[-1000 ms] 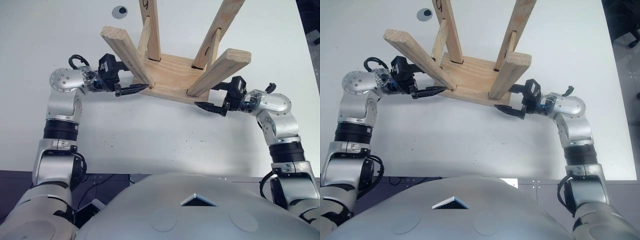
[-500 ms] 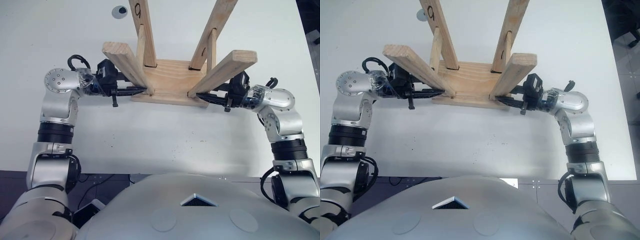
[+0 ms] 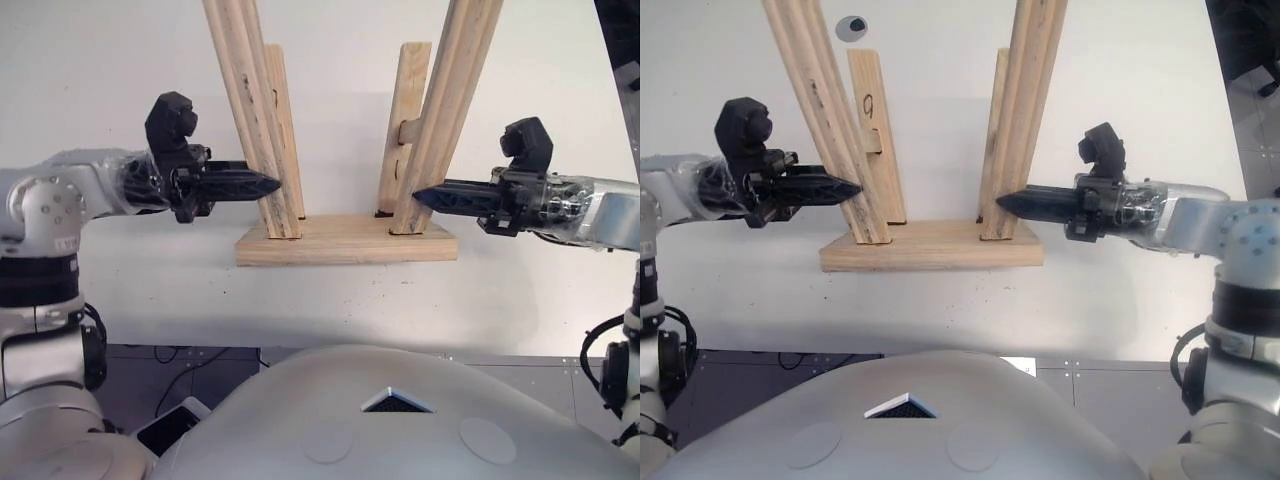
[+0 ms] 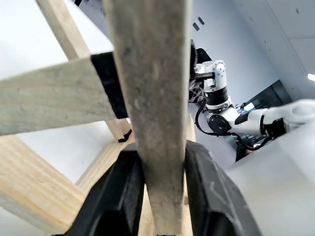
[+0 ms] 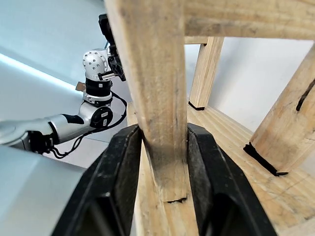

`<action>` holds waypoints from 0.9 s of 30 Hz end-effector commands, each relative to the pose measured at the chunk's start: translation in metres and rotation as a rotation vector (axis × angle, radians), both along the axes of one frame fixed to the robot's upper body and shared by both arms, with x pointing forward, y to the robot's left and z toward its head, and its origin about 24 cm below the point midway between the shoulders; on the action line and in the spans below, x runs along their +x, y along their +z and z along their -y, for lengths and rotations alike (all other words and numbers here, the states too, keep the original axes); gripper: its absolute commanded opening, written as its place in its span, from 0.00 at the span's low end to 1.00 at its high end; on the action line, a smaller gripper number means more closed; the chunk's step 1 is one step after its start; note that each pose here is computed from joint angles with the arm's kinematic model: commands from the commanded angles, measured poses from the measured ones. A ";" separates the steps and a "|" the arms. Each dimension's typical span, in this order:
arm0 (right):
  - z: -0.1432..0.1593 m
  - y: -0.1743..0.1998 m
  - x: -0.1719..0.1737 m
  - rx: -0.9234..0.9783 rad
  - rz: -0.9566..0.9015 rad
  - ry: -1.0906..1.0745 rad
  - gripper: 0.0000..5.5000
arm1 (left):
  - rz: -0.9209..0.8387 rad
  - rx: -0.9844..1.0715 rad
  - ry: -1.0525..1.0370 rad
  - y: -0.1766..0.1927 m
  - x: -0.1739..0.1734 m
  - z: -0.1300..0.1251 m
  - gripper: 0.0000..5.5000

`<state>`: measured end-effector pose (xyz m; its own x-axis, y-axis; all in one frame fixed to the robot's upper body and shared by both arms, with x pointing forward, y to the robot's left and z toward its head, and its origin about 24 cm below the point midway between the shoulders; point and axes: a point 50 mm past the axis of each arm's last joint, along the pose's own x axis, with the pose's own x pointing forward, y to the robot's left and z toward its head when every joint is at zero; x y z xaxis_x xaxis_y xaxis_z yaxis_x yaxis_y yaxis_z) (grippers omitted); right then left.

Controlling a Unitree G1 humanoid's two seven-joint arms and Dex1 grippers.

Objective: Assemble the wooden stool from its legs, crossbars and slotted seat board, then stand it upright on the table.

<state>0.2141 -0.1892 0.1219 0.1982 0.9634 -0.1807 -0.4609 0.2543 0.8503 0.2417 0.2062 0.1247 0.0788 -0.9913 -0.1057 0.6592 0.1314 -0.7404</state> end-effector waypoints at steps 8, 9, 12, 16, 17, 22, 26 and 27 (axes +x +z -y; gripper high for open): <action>0.002 -0.021 0.027 -0.189 -0.211 -0.053 0.38 | -0.091 0.197 0.056 -0.028 0.046 -0.004 0.35; 0.002 -0.019 0.031 -0.186 -0.208 -0.054 0.41 | -0.083 0.194 0.065 -0.028 0.048 -0.006 0.38; 0.002 -0.014 0.038 -0.163 -0.192 -0.061 0.52 | -0.069 0.172 0.078 -0.025 0.054 -0.010 0.47; 0.004 -0.004 0.042 -0.100 -0.133 -0.065 0.64 | -0.048 0.159 0.091 -0.024 0.057 -0.016 0.59; 0.006 -0.003 0.043 -0.088 -0.125 -0.072 0.69 | -0.053 0.154 0.096 -0.025 0.055 -0.018 0.63; 0.019 -0.003 0.047 -0.050 -0.088 -0.129 0.82 | -0.109 0.068 0.133 -0.026 0.047 -0.030 0.75; 0.028 -0.013 0.047 -0.039 -0.079 -0.169 0.97 | -0.170 -0.118 0.195 -0.009 0.050 -0.034 0.88; 0.031 -0.016 0.046 -0.040 -0.077 -0.182 0.98 | -0.182 -0.146 0.200 -0.006 0.050 -0.035 0.91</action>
